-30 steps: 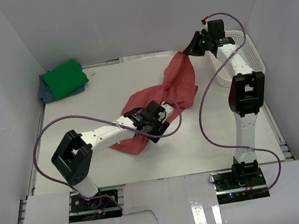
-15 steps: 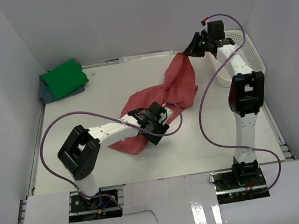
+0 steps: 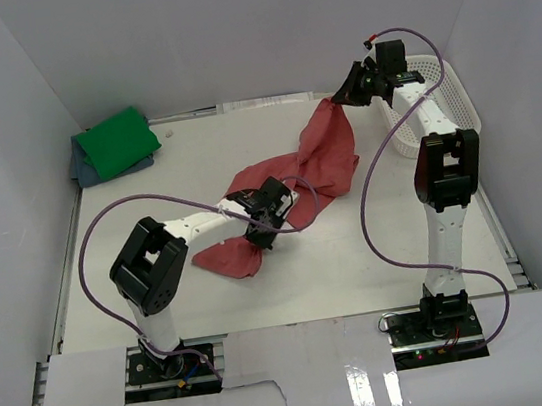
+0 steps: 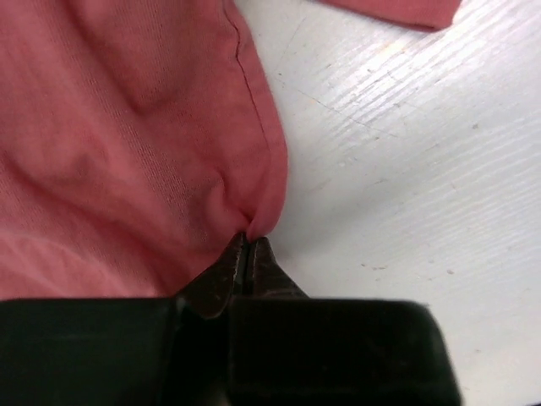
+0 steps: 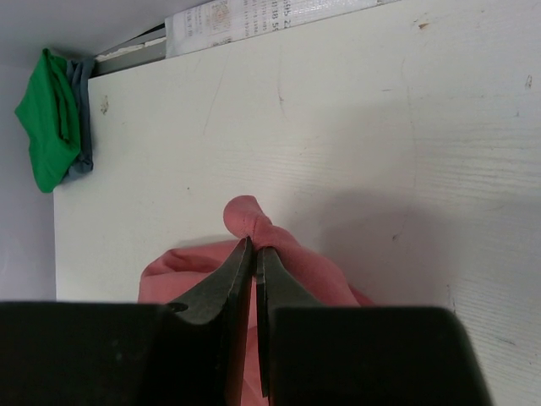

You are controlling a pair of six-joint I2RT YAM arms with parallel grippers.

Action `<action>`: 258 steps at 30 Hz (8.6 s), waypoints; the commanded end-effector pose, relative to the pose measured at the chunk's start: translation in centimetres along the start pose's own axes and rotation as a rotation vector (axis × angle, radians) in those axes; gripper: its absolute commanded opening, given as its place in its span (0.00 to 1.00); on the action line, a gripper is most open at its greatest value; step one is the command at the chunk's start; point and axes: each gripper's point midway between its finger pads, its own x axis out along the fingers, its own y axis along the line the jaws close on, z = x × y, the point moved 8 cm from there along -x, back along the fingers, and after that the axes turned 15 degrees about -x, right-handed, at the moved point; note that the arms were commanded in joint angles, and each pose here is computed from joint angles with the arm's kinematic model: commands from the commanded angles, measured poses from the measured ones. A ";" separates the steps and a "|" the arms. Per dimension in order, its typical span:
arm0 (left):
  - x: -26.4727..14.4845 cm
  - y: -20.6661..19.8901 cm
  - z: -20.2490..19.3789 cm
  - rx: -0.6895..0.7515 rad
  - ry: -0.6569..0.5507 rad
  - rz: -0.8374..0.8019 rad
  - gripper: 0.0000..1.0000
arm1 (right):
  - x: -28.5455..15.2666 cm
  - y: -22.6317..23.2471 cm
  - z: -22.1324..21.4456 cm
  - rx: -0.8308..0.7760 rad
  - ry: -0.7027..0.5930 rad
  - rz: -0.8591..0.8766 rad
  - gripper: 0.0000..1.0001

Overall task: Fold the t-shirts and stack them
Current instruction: Flatten out the tshirt

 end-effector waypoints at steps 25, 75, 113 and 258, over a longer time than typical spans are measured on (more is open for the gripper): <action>-3.2 13.1 4.0 -0.734 -0.074 -0.430 0.72 | -1.9 1.6 1.9 -0.048 -0.059 0.029 0.08; -7.7 4.7 3.6 -0.599 -0.011 0.252 0.62 | -0.8 0.4 0.1 -0.042 -0.002 0.016 0.08; -9.6 4.8 5.3 -0.554 -0.098 0.229 0.00 | -5.1 4.3 1.9 -0.150 0.007 -0.018 0.08; -15.3 18.6 7.2 -0.679 -0.982 0.246 0.00 | -23.5 13.1 -7.0 -0.466 -0.645 0.115 0.08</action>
